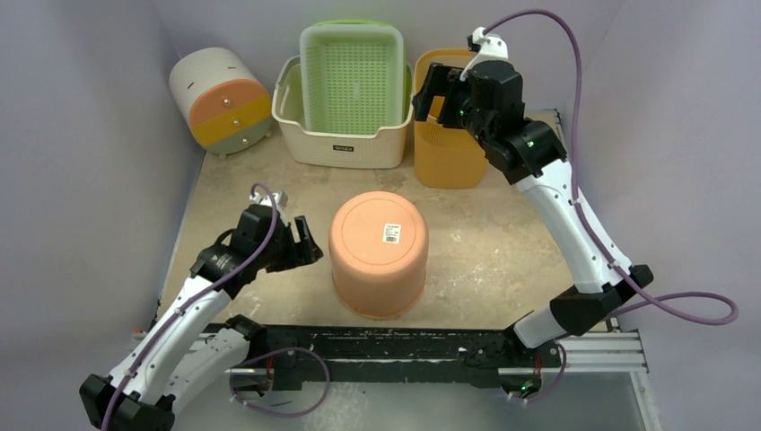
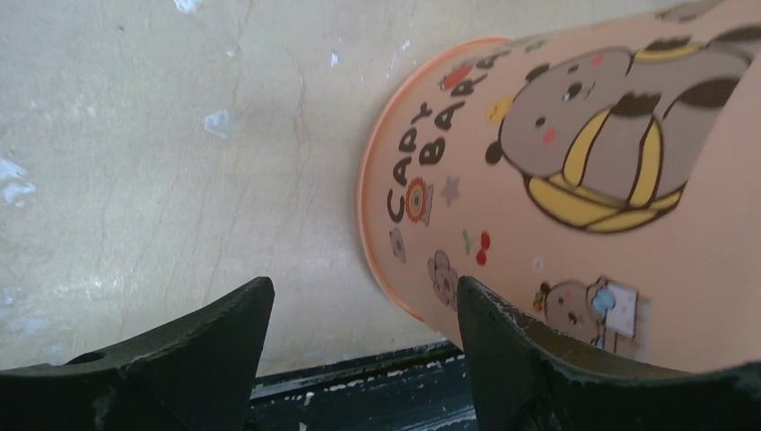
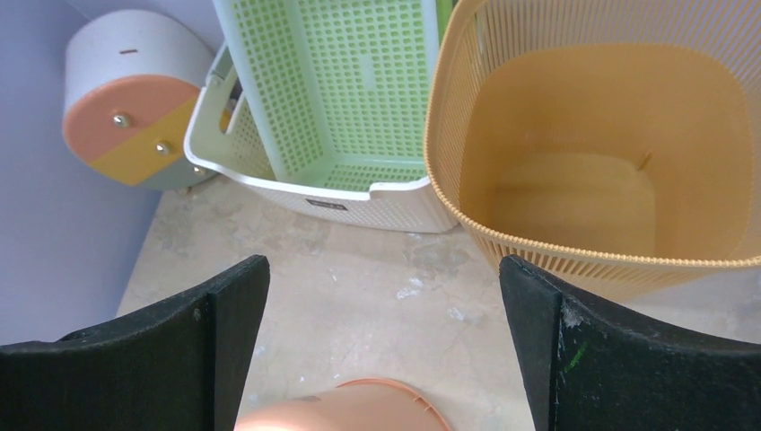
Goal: Turn the large container upside down
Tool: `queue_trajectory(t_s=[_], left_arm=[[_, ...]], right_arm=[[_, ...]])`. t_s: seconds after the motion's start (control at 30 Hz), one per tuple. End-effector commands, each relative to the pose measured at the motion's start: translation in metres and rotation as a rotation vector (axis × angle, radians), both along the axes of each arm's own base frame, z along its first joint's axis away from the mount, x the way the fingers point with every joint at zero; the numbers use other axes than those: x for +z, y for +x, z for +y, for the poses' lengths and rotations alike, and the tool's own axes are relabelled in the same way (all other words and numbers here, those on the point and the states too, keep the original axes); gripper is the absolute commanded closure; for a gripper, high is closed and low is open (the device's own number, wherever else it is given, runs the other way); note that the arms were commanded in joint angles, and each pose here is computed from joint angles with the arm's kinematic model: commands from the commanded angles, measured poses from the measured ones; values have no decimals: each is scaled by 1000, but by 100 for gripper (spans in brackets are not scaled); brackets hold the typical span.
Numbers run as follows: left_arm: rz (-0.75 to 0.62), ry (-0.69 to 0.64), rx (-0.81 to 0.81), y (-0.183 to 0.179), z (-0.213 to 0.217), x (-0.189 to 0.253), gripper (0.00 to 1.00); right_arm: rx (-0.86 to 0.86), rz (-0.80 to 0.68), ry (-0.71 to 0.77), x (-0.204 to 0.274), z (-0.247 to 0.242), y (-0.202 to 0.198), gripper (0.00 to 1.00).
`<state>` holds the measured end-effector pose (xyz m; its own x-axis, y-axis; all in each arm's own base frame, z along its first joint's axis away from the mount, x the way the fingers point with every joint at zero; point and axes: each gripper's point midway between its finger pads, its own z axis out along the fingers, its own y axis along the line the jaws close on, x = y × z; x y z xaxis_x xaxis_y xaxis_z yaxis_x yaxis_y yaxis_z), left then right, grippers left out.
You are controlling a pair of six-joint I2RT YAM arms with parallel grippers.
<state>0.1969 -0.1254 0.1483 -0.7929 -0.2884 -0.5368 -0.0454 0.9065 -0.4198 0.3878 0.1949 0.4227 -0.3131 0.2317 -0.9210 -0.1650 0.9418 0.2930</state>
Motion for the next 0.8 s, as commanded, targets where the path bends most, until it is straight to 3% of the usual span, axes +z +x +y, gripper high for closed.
queue_trajectory(t_s=[0.0, 0.37, 0.53, 0.67, 0.77], left_arm=[[14, -71, -76, -17, -12, -6, 28], [-96, -226, -163, 28, -78, 11, 28], [-131, -289, -288, 21, -159, 24, 28], [-129, -292, -437, 6, -237, 20, 28], [-148, -249, -507, 17, -279, 12, 28]], right_arm=[[-6, -14, -15, 7, -5, 4, 0], [-27, -61, -5, 48, -32, 31, 0], [-64, -90, 16, 60, -65, 44, 0], [-119, -107, 25, 62, -100, 53, 0], [-147, -131, 18, 68, -116, 54, 0]])
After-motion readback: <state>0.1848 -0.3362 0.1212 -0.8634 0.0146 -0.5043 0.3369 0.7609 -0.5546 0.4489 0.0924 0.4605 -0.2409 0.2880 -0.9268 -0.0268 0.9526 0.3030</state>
